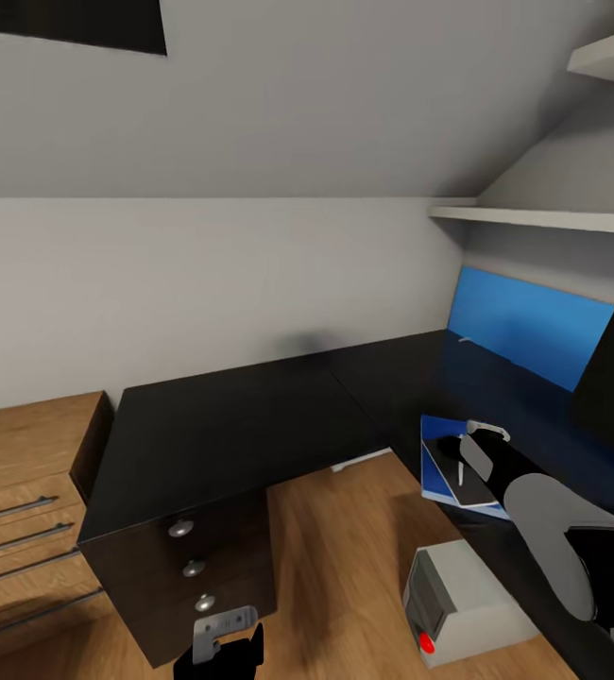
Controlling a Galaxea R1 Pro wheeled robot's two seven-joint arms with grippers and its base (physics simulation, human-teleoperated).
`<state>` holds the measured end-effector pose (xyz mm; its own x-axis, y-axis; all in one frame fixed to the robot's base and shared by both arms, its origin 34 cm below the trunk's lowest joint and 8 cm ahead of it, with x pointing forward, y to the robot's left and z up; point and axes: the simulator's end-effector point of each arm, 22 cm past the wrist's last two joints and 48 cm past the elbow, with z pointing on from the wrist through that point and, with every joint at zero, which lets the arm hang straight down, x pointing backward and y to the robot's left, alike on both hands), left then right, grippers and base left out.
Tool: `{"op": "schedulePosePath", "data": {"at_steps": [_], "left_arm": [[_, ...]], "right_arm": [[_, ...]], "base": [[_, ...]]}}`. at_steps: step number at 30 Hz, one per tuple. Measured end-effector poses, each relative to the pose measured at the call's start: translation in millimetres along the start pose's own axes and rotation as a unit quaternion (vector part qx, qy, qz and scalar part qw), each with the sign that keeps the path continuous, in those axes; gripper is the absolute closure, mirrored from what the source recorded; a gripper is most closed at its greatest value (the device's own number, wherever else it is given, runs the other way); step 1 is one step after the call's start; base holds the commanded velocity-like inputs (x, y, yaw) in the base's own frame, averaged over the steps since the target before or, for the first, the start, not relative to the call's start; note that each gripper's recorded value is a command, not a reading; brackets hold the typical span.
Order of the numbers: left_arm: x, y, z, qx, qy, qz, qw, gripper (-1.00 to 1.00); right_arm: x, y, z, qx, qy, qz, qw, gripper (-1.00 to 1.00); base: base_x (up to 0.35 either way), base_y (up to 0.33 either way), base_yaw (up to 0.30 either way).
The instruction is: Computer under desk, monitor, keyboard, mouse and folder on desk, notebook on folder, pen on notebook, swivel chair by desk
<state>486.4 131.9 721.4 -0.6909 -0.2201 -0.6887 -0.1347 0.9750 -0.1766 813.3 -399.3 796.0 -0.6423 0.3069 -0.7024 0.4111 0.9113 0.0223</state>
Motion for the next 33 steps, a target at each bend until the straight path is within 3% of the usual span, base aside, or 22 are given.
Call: {"op": "schedulePosePath", "data": {"at_steps": [12, 20, 22, 24, 28, 33], "left_arm": [[-14, -4, -13.6, 0.0, 0.0, 0.0, 1.0, -1.0], [-23, -6, -22.5, 0.0, 0.0, 0.0, 1.0, -1.0], [-25, -6, -24.7, 0.0, 0.0, 0.0, 1.0, -1.0], [-27, -6, -26.9, -0.001, 0.0, 0.001, 1.0, -1.0], [-31, -7, -31.1, -0.002, 0.0, 0.001, 1.0, -1.0], [-36, -7, -36.4, -0.004, 0.0, 0.001, 1.0, -1.0]], "right_arm": [[-14, 1, -13.9, 0.001, 0.0, -0.001, 1.0, -1.0], [-20, 18, -25.3, -0.008, 0.0, -0.003, 1.0, -1.0], [-22, 26, -29.0, -0.014, 0.0, -0.004, 0.9999, -1.0], [-28, 51, -37.7, -0.029, -0.008, -0.005, 0.9995, -1.0], [-30, 63, -45.7, -0.025, -0.007, -0.008, 0.9996, -1.0], [-15, 97, -68.6, 0.024, 0.002, -0.015, 0.9996, -1.0]], "base": [[0.0, 0.0, 0.0], [0.0, 0.0, 0.0], [0.0, 0.0, 0.0], [0.0, 0.0, 0.0], [0.0, 0.0, 0.0], [0.0, 0.0, 0.0]]}}
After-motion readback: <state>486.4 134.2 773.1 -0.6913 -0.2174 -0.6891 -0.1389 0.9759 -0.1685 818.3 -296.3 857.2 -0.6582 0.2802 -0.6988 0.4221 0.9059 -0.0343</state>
